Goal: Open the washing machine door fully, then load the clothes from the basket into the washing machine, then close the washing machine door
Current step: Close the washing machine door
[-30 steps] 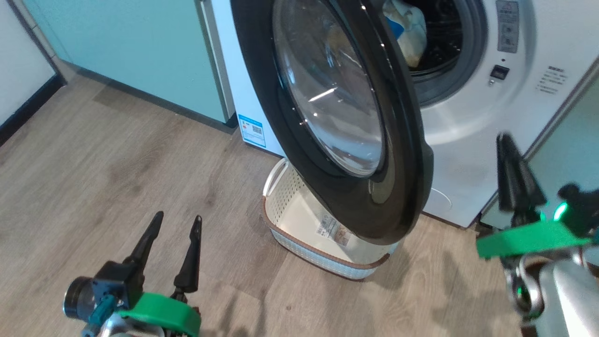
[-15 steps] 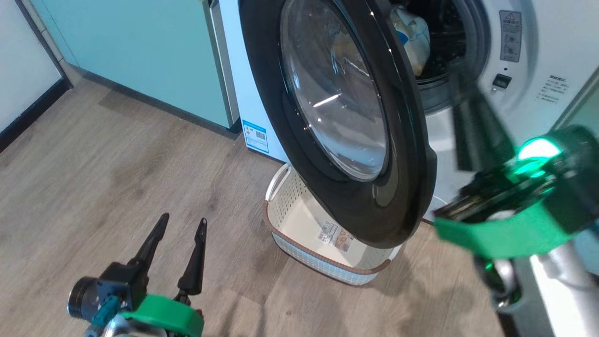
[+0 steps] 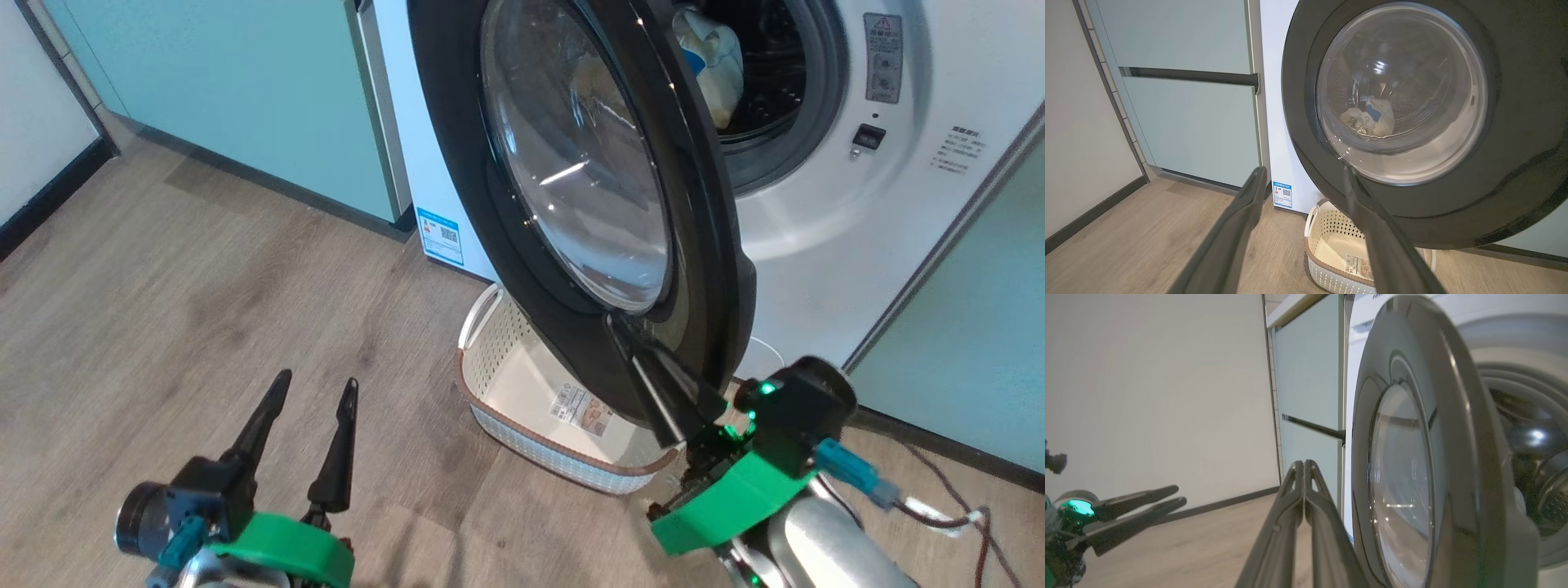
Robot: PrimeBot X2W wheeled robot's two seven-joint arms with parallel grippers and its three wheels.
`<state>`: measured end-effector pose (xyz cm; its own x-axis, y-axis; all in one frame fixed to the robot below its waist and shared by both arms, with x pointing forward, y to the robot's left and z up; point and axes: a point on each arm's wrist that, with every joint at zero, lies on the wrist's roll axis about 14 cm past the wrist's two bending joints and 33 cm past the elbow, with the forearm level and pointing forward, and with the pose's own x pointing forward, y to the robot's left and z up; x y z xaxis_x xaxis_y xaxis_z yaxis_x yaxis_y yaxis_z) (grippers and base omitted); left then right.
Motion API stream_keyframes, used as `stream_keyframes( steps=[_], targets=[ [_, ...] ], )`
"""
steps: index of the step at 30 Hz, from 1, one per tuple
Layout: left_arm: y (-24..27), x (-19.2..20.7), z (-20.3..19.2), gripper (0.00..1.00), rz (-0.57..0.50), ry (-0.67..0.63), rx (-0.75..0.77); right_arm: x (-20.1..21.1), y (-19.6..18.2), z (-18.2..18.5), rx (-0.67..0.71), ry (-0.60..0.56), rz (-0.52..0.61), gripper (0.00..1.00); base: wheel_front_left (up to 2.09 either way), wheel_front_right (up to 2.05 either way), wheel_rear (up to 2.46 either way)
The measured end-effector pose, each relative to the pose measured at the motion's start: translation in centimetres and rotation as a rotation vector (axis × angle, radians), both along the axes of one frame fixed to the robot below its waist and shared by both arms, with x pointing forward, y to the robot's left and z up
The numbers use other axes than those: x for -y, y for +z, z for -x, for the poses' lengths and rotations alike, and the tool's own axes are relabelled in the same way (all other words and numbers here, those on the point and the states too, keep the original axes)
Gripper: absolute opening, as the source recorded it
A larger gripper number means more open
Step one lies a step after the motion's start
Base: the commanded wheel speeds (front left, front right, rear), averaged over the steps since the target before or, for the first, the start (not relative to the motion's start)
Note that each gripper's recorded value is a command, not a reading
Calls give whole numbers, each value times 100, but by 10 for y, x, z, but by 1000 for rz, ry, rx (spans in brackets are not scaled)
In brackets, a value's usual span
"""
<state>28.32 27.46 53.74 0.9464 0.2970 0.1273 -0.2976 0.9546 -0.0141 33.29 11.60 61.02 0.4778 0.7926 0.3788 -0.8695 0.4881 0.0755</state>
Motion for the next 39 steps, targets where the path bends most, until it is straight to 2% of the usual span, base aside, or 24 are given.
stream_keyframes(
  steps=[5, 14, 39],
  targets=[
    [-1, 1, -1, 100, 1, -3, -2, -3, -28, -2, -61, 3, 64, 0, 0, 0, 0],
    [0, 1, -2, 100, -1, -3, 1, 15, -46, -27, -106, -86, 98, 0, 0, 0, 0],
    [-4, 4, -18, 100, -3, -14, -11, 53, -50, -78, -106, -252, 107, 0, 0, 0, 0]
  ],
)
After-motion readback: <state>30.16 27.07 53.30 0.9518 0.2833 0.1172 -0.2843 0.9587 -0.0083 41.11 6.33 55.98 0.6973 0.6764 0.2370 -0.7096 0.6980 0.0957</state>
